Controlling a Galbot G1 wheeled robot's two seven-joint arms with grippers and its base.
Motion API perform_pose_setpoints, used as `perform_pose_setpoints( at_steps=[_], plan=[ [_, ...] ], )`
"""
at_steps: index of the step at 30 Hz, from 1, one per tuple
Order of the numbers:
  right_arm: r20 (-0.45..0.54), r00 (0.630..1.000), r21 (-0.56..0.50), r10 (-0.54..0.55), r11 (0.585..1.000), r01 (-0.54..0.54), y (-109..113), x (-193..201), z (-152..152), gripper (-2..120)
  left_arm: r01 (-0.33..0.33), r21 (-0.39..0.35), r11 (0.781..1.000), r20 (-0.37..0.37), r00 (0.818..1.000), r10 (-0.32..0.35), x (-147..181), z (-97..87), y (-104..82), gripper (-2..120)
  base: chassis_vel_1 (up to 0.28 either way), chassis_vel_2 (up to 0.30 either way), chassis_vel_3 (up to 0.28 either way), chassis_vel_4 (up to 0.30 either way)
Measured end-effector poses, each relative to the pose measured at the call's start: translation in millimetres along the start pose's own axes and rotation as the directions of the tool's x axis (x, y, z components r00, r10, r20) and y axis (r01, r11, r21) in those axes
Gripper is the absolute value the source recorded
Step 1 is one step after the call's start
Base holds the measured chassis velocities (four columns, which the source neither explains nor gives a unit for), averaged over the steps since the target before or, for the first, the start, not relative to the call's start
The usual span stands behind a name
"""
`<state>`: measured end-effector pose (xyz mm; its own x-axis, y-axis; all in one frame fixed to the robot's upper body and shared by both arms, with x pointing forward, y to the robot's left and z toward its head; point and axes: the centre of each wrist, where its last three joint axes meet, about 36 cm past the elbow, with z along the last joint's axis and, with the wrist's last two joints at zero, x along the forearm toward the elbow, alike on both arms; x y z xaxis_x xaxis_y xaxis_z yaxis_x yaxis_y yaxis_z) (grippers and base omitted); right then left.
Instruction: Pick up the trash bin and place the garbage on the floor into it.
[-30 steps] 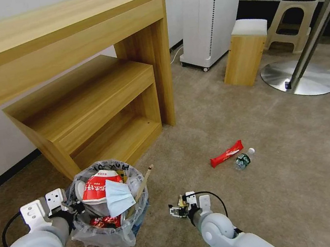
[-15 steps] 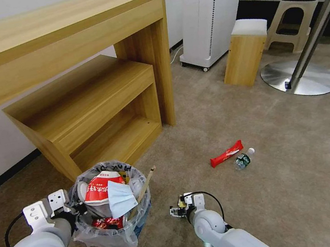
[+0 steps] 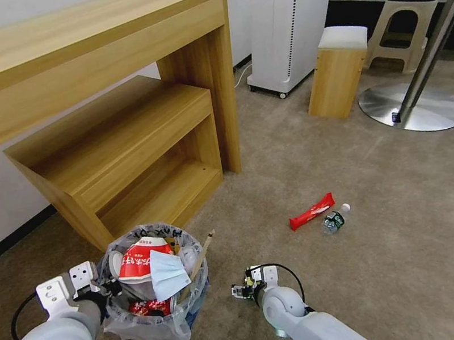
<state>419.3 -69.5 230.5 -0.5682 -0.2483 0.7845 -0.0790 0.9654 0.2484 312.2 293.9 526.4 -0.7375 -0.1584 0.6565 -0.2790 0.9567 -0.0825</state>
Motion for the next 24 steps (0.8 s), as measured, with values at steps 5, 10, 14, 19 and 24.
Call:
perform_pose_setpoints(
  at_steps=[5, 10, 14, 19, 24],
  plan=[
    [-0.007, 1.0, 0.005, 0.021, 1.0, -0.021, 0, -5, 2, 100, -0.001, 0.0, 1.0, 0.0, 1.0, 0.001, 0, -0.1, 0.0, 0, 0.0, 0.0, 0.0, 0.0],
    [-0.003, 1.0, 0.005, 0.027, 1.0, -0.027, -2, -5, 2, 100, -0.001, 0.0, 1.0, -0.001, 1.0, 0.001, 0, 0.2, 0.2, 0, 0.0, 0.0, 0.0, 0.0],
    [0.003, 0.999, 0.008, 0.034, 0.999, -0.034, -5, -2, 1, 100, 0.0, 0.0, 1.0, -0.001, 1.0, 0.0, -1, 0.1, 0.3, 0, 0.0, 0.0, 0.0, 0.0],
    [0.018, 0.999, 0.012, 0.037, 0.999, -0.037, -7, 3, -2, 82, 0.003, -0.002, 1.0, 0.002, 1.0, -0.003, -1, 0.3, 0.4, 0, 0.0, 0.0, 0.0, 0.0],
    [0.033, 0.999, 0.013, 0.037, 0.999, -0.038, -11, 5, -5, 62, 0.004, -0.005, 1.0, 0.001, 1.0, -0.004, -1, 1.8, 0.6, 0, 0.0, 0.0, 0.0, 0.0]
  ],
)
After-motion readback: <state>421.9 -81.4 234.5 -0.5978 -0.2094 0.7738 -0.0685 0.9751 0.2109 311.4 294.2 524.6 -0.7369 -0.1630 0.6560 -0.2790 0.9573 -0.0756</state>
